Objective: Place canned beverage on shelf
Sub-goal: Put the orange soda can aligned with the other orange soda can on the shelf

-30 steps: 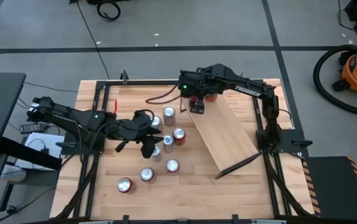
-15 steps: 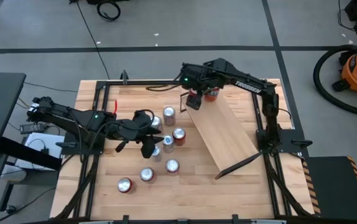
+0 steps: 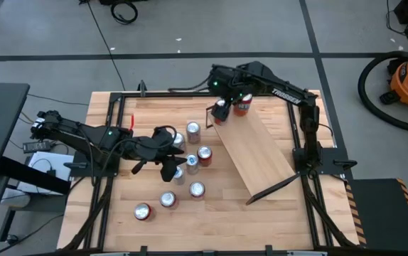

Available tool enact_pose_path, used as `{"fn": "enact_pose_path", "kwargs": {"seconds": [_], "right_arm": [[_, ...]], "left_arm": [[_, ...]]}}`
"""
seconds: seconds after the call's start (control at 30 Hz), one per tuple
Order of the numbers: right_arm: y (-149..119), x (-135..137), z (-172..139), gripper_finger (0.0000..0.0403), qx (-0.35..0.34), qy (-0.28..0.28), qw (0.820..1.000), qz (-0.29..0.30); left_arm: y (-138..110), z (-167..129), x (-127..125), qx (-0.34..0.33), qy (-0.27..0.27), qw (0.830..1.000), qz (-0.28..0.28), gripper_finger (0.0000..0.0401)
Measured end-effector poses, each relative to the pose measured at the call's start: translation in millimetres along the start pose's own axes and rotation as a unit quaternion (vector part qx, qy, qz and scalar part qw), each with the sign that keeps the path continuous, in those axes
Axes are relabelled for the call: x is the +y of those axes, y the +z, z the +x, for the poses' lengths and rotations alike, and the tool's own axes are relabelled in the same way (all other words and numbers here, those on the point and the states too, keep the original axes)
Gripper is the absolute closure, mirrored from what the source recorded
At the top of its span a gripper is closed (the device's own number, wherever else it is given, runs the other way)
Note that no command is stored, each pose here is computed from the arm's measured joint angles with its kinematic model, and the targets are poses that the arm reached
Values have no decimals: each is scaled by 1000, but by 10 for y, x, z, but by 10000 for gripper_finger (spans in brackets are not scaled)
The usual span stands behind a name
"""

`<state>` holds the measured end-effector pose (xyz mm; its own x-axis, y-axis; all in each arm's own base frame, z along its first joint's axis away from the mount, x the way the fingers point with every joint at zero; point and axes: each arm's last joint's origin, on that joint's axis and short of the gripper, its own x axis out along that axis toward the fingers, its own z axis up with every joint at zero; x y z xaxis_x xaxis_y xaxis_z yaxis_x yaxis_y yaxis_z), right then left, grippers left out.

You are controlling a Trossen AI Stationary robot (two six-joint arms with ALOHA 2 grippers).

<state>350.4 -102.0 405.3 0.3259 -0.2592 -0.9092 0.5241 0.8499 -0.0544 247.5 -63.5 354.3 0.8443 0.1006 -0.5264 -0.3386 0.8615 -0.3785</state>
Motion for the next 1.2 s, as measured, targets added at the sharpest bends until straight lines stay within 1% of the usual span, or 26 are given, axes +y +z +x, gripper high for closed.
{"fn": "enact_pose_path", "kwargs": {"seconds": [0.3, 0.5, 0.9, 1.07, 1.2], "right_arm": [[23, -27, -2, 19, -12, -10, 1000, -9], [46, -52, 92, 8, -6, -15, 1000, -6], [44, -136, 268, 3, 28, 21, 999, 4], [35, -119, 352, 13, 36, 25, 999, -19], [36, -119, 361, 43, 36, 26, 999, -29]], "left_arm": [[1, 0, 0, 0, 0, 1000, 0, 216], [1, 0, 0, 0, -1, 1000, -1, 216], [2, 0, -1, 0, -1, 1000, -2, 216], [2, 0, -1, 0, -1, 1000, -2, 216], [2, 0, -1, 0, -1, 1000, -2, 216]]}}
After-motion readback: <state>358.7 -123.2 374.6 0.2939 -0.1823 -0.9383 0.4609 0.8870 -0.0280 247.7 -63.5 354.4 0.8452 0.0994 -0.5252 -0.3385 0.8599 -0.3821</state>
